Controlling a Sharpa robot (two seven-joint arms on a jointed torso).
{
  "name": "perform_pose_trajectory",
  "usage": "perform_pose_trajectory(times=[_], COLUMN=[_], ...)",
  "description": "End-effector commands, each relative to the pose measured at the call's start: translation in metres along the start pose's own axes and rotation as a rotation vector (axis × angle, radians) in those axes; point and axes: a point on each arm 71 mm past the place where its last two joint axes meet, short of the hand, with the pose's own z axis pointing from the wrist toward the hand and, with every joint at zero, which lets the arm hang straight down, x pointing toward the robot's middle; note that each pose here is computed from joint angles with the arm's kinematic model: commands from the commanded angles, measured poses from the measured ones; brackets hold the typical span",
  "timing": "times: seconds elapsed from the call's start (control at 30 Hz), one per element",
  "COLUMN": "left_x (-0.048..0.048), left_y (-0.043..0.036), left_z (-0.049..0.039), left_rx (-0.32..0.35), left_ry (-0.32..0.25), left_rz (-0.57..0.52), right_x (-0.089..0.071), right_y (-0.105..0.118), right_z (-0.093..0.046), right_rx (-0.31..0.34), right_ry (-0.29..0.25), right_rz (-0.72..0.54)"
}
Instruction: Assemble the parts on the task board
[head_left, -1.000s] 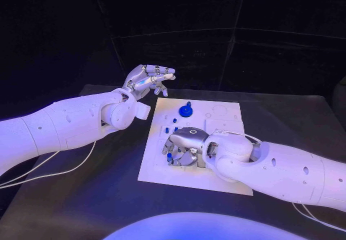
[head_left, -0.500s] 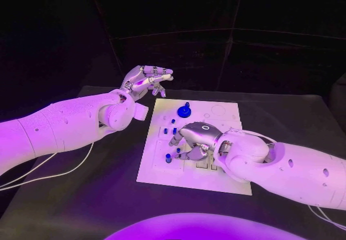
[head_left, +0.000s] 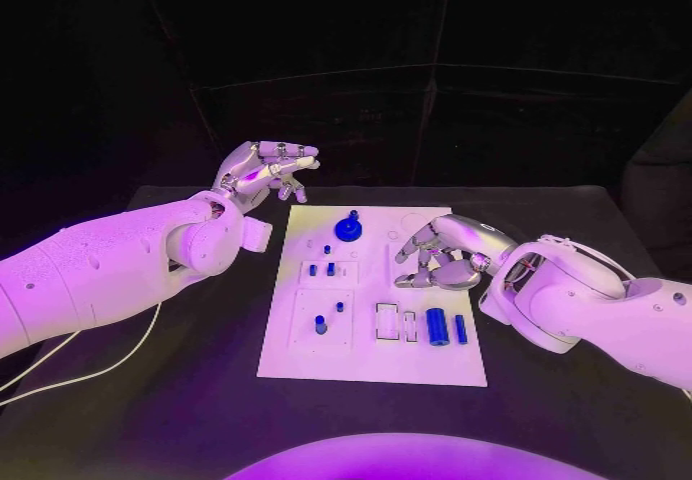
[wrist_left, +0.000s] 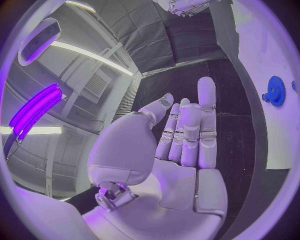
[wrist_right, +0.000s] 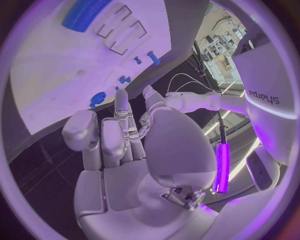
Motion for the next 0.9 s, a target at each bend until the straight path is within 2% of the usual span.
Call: perform_pose_trajectory(times=[0.03,0.23,0.37,0.5,0.9], left_x=[0.0001,-0.0012,-0.0017,-0.0023,-0.0021], left_y=[-0.0017,-0.0026,-0.003,-0.003,-0.0026], left_z=[-0.0008,-0.0032,-0.0045,-0.0051,-0.0051], left_rx=[0.005,0.003,0.002,0.001,0.0], left_ry=[0.004,0.002,0.002,0.001,0.003], left_rz=[-0.005,-0.004,-0.004,-0.003,-0.004], right_x=[0.004,0.018,0.021,0.023,0.033], right_y=[-0.014,-0.03,-0.034,-0.036,-0.04], right_z=[-0.01,-0.033,-0.039,-0.041,-0.042], right_rx=[0.163,0.312,0.359,0.379,0.381], right_ry=[0.051,0.119,0.131,0.134,0.158], right_rz=[0.035,-0.091,-0.111,-0.129,-0.193])
